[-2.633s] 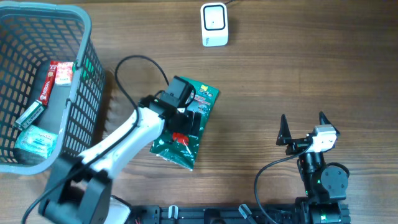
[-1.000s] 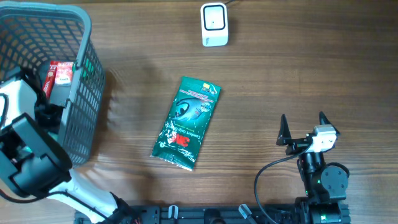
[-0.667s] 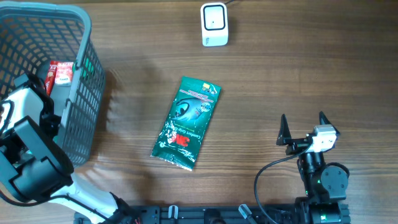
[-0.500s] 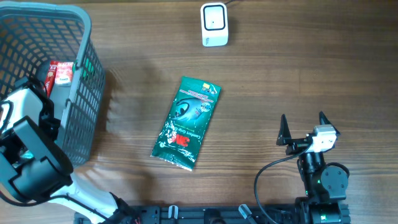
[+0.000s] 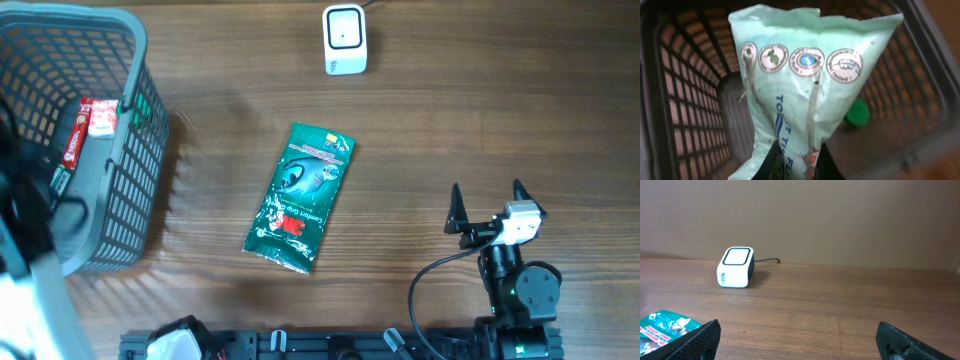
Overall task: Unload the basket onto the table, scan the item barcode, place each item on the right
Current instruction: 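Reach the left gripper into the basket and grasp the tissue pack, then carry the tissue pack out and set it right of the glove pack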
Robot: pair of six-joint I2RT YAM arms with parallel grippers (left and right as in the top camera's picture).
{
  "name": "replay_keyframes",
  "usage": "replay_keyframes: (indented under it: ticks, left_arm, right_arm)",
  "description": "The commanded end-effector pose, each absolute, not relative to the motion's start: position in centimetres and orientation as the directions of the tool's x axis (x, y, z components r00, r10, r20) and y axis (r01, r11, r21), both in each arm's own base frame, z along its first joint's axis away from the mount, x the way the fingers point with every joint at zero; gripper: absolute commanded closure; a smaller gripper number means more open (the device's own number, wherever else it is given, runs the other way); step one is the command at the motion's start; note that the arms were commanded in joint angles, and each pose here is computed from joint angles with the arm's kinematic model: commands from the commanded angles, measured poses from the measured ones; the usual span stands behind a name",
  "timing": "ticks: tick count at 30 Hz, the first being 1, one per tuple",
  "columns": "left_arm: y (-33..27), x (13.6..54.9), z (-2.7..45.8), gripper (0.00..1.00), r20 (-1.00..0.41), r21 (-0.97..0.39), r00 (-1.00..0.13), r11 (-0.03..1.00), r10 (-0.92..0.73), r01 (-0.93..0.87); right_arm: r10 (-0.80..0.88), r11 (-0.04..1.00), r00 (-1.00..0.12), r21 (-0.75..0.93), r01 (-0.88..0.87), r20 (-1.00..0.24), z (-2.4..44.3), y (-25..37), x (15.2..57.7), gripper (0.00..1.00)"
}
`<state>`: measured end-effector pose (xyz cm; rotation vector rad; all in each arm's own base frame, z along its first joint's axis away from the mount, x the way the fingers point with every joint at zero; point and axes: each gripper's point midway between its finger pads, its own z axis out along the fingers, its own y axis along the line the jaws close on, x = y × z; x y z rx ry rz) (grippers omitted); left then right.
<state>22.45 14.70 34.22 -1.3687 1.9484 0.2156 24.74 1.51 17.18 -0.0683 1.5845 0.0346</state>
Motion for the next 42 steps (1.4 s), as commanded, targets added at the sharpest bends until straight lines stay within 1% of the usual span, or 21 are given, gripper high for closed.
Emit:
replay_keyframes:
  ticks: [1, 4, 6, 8, 10, 12, 16, 18, 20, 23, 25, 27, 28, 29, 31, 35, 37, 39, 41, 42]
  left_arm:
    - [7.6, 23.7, 34.8, 0.96, -0.567, -0.398, -0.323, 0.596, -0.757, -0.697]
    - [1.9, 24.2, 35.4, 0.96, -0.564, -0.432, -0.472, 0.729, -0.677, -0.53]
    - [-2.6, 24.5, 34.7, 0.96, -0.55, -0.429, -0.599, 0.812, -0.582, -0.396]
    - [-7.6, 24.7, 32.4, 0.96, -0.515, -0.394, -0.732, 0.882, -0.446, -0.26]
    - [-11.7, 24.6, 29.9, 0.96, -0.473, -0.355, -0.819, 0.921, -0.325, -0.161]
    - [-16.2, 24.4, 26.3, 0.96, -0.414, -0.317, -0.885, 0.945, -0.213, -0.079]
    - [-22.3, 24.8, 21.0, 0.96, -0.352, -0.265, -0.933, 0.964, -0.079, 0.019]
    - [-25.7, 25.6, 17.7, 0.96, -0.328, -0.239, -0.944, 0.969, -0.021, 0.062]
    - [-27.7, 26.6, 15.3, 0.96, -0.321, -0.227, -0.947, 0.971, 0.001, 0.078]
    - [-30.2, 28.6, 10.1, 0.96, -0.295, -0.204, -0.956, 0.976, 0.012, 0.076]
    - [-31.5, 29.0, 8.0, 0.96, -0.273, -0.221, -0.962, 0.972, 0.018, 0.081]
    - [-33.2, 28.6, 5.8, 0.95, -0.212, -0.27, -0.977, 0.958, 0.035, 0.093]
    - [-33.8, 28.3, 4.5, 0.81, -0.178, -0.288, -0.983, 0.953, 0.044, 0.095]
    - [-33.9, 28.3, 4.0, 0.73, -0.168, -0.284, -0.985, 0.954, 0.045, 0.092]
    - [-33.8, 28.3, 4.0, 0.68, -0.169, -0.282, -0.985, 0.955, 0.046, 0.093]
    - [-34.1, 28.6, 6.7, 0.52, -0.204, -0.315, -0.978, 0.944, 0.038, 0.102]
    - [-33.3, 29.1, 10.4, 0.46, -0.255, -0.32, -0.967, 0.942, 0.017, 0.101]
    - [-30.8, 29.9, 15.3, 0.35, -0.337, -0.29, -0.941, 0.954, -0.026, 0.077]
    - [-27.9, 30.6, 19.3, 0.32, -0.415, -0.254, -0.907, 0.967, -0.074, 0.037]
    - [-25.8, 31.0, 21.8, 0.29, -0.468, -0.231, -0.877, 0.973, -0.108, 0.003]
  right_arm:
    - [-0.026, 0.998, -0.004, -0.026, -0.055, -1.0, 17.4, 1.4, 24.7, 0.0]
    - [-0.026, 0.998, -0.004, -0.026, -0.055, -1.0, 17.4, 1.4, 24.7, 0.0]
    - [-0.026, 0.998, -0.004, -0.026, -0.055, -1.0, 17.4, 1.4, 24.7, 0.0]
    - [-0.026, 0.998, -0.004, -0.026, -0.055, -1.0, 17.4, 1.4, 24.7, 0.0]
    - [-0.026, 0.998, -0.004, -0.026, -0.055, -1.0, 17.4, 1.4, 24.7, 0.0]
    - [-0.026, 0.998, -0.004, -0.025, -0.055, -1.0, 17.4, 1.4, 24.7, 0.0]
    - [-0.026, 0.998, -0.004, -0.026, -0.055, -1.0, 17.4, 1.4, 24.7, 0.0]
    - [-0.026, 0.998, -0.004, -0.026, -0.055, -1.0, 17.4, 1.4, 24.7, 0.0]
    - [-0.026, 0.998, -0.004, -0.026, -0.055, -1.0, 17.4, 1.4, 24.7, 0.0]
    - [-0.026, 0.998, -0.004, -0.026, -0.055, -1.0, 17.4, 1.4, 24.7, 0.0]
    - [-0.026, 0.998, -0.004, -0.026, -0.055, -1.0, 17.4, 1.4, 24.7, 0.0]
    - [-0.026, 0.998, -0.004, -0.026, -0.055, -1.0, 17.4, 1.4, 24.7, 0.0]
    - [-0.026, 0.998, -0.004, -0.026, -0.055, -1.0, 17.4, 1.4, 24.7, 0.0]
    - [-0.026, 0.998, -0.004, -0.026, -0.055, -1.0, 17.4, 1.4, 24.7, 0.0]
    - [-0.026, 0.998, -0.004, -0.026, -0.055, -1.0, 17.4, 1.4, 24.7, 0.0]
    - [-0.026, 0.998, -0.004, -0.026, -0.055, -1.0, 17.4, 1.4, 24.7, 0.0]
    - [-0.026, 0.998, -0.004, -0.026, -0.055, -1.0, 17.4, 1.4, 24.7, 0.0]
    - [-0.026, 0.998, -0.004, -0.026, -0.055, -1.0, 17.4, 1.4, 24.7, 0.0]
    - [-0.026, 0.998, -0.005, -0.025, -0.055, -1.0, 17.4, 1.4, 24.7, 0.0]
    - [-0.026, 0.998, -0.004, -0.026, -0.055, -1.0, 17.4, 1.4, 24.7, 0.0]
